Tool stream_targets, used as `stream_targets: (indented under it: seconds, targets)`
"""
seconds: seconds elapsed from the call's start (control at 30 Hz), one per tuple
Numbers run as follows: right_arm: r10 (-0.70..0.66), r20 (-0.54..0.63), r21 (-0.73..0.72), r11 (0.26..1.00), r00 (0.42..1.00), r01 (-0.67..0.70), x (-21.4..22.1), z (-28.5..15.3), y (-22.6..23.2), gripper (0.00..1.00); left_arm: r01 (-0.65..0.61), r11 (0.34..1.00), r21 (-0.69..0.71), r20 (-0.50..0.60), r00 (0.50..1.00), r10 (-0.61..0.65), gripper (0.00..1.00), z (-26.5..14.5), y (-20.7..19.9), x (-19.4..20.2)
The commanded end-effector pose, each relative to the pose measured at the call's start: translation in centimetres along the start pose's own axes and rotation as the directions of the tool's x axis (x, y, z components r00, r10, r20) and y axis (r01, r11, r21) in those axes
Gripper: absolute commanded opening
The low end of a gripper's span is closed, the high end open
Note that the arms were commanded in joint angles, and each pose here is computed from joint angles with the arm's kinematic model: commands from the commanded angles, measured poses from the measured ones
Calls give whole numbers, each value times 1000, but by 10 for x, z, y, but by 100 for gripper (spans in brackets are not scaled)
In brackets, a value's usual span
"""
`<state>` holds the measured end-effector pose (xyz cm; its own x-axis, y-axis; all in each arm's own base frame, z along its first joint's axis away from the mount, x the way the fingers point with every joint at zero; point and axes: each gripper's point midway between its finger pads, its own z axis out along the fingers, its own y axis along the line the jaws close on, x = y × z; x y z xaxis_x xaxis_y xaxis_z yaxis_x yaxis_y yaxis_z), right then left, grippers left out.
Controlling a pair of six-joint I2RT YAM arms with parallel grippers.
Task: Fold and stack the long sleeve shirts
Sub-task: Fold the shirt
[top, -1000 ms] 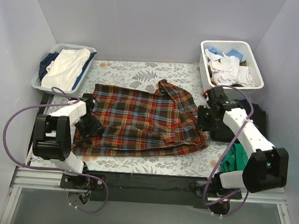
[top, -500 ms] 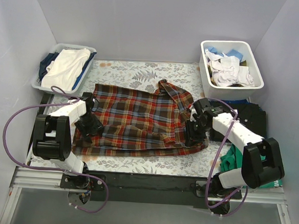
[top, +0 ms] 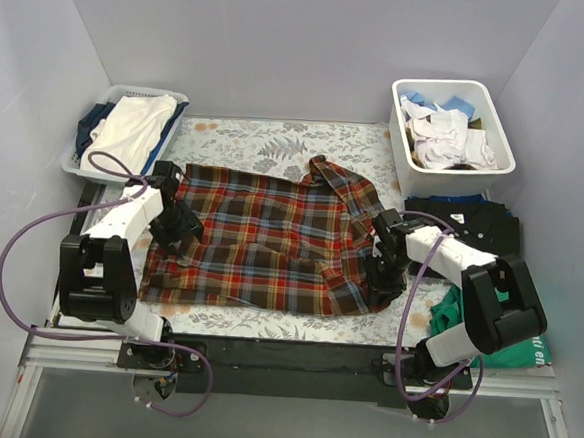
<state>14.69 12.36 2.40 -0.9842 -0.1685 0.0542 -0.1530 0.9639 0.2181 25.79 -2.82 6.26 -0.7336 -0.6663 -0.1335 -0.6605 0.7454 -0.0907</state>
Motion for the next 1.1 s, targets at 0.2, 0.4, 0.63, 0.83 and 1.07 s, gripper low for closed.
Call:
stream_targets:
  seconds: [0.2,0.4,0.63,0.83,1.07]
  targets:
    - [-4,259,50,999,966,-9,-67,-55,12,37,-72,982,173,87,995,57,60,-37,-41,-29]
    - [-84,507,65,996,858,60,-143,-133,35,43,-98,989,106,166,983,79,63,-26,-69,-86]
    - [-140,476,41,990,868,136,-257,-121,61,47,-85,994,71,209,976,69,66,4,-119,-161]
    - [-166,515,23,983,841,179,-315,-117,77,49,-83,986,144,244,969,46,67,26,-171,-209]
    - [-218,573,19,967,790,253,-352,-108,88,59,-82,987,137,236,971,48,70,53,-176,-214]
